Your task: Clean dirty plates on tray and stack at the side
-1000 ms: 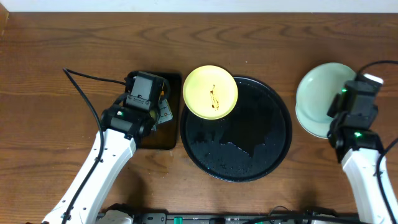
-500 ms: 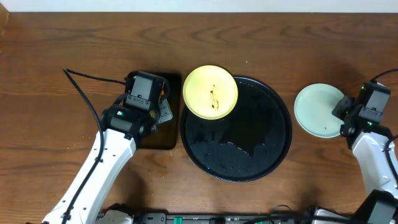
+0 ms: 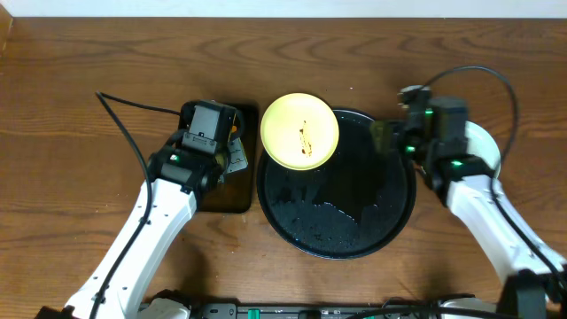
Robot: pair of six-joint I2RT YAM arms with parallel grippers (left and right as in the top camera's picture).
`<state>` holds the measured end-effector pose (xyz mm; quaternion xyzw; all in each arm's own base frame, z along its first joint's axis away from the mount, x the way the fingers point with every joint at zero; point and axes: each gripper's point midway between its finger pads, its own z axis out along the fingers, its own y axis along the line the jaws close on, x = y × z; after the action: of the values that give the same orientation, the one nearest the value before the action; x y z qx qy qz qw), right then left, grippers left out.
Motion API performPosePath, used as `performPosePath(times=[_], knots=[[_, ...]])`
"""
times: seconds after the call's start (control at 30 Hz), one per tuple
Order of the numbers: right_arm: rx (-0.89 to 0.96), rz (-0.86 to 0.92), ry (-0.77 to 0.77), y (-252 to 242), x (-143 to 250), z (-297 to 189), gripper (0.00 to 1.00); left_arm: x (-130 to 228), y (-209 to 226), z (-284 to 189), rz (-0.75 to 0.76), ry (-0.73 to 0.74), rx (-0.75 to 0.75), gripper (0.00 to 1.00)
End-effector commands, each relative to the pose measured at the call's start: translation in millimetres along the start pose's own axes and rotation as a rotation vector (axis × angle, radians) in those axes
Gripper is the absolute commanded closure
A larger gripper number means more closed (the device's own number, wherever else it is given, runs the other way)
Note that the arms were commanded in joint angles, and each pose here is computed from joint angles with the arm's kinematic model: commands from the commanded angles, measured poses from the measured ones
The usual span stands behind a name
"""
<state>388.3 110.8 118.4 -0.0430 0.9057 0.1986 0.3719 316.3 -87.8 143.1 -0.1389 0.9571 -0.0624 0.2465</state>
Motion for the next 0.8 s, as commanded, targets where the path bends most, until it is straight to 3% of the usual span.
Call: performPosePath(times=[0.0,0.23,0.4,0.6,0.77], knots=[[-0.043,-0.020,0.047,20.5,15.4,31.4,0.50,-0.1,-2.6,6.7,0.033,0.013,0.007,0.92],[-0.088,0.073,0.085,35.2,46.7,89.2,0.49,-2.0,-12.7,9.9,0.047,0.013,0.052,0.92],[-0.098,0.120,0.114,39.0,65.1,109.2,0.57,-1.8,-12.6,9.9,0.047,0.014,0.051,0.92],[-0.104,0.135,0.147,40.5,76.2,113.3,0.97,0.4,-15.6,9.7,0.048,0.026,0.069,0.92],[-0.065,0.154,0.223,34.3,93.1,107.0,0.99,3.2,-18.8,9.4,0.052,0.041,0.089,0.92]])
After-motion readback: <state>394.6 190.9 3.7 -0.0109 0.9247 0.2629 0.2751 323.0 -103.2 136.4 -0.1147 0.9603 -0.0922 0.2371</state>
